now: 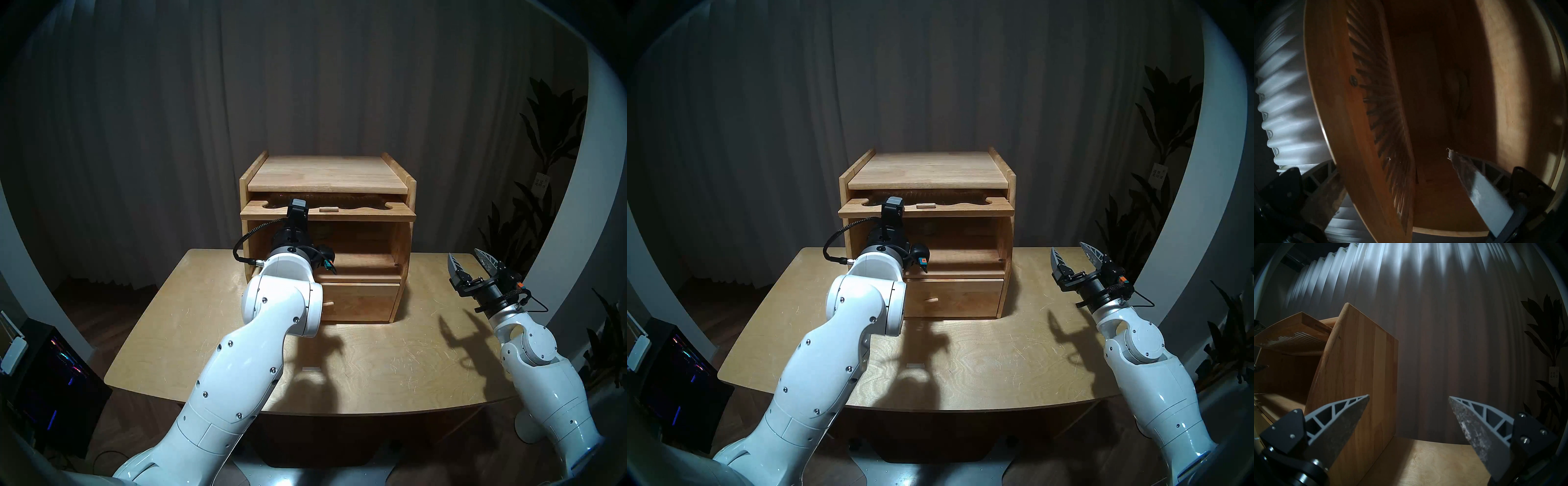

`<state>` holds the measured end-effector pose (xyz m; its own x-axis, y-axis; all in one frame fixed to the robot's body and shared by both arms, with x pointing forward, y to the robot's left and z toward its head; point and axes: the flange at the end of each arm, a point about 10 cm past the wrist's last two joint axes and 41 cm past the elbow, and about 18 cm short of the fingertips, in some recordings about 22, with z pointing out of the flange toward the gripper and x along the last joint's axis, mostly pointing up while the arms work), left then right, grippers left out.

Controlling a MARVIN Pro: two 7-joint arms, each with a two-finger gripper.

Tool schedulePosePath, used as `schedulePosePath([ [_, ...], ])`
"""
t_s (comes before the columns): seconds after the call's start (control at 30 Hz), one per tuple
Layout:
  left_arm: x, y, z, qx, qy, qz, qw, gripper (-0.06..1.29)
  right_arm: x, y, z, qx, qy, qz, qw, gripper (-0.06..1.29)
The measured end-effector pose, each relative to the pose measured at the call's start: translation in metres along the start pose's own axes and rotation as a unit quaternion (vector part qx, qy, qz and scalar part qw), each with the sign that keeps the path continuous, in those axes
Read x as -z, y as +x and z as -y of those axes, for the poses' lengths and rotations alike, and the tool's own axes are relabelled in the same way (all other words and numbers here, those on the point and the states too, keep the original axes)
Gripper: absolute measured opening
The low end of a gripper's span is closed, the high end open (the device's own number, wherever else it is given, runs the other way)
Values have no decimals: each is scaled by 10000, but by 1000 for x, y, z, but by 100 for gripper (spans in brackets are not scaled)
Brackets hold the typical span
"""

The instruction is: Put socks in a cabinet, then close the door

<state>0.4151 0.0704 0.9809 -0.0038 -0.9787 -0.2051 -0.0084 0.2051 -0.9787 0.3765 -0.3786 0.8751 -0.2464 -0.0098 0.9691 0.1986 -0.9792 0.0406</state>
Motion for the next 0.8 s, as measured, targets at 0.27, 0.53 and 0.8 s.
schedulePosePath([
  [0.27, -12, -4, 15, 129, -141, -95, 9998, 126, 0, 0, 0, 0, 0, 0, 10000, 122],
  [0.53, -16, -6, 21, 418, -311, -249, 9983, 45, 0, 0, 0, 3, 0, 0, 10000, 122],
  [0.8, -4, -8, 18, 711, -114, -229, 9971, 24, 0, 0, 0, 3, 0, 0, 10000, 122],
])
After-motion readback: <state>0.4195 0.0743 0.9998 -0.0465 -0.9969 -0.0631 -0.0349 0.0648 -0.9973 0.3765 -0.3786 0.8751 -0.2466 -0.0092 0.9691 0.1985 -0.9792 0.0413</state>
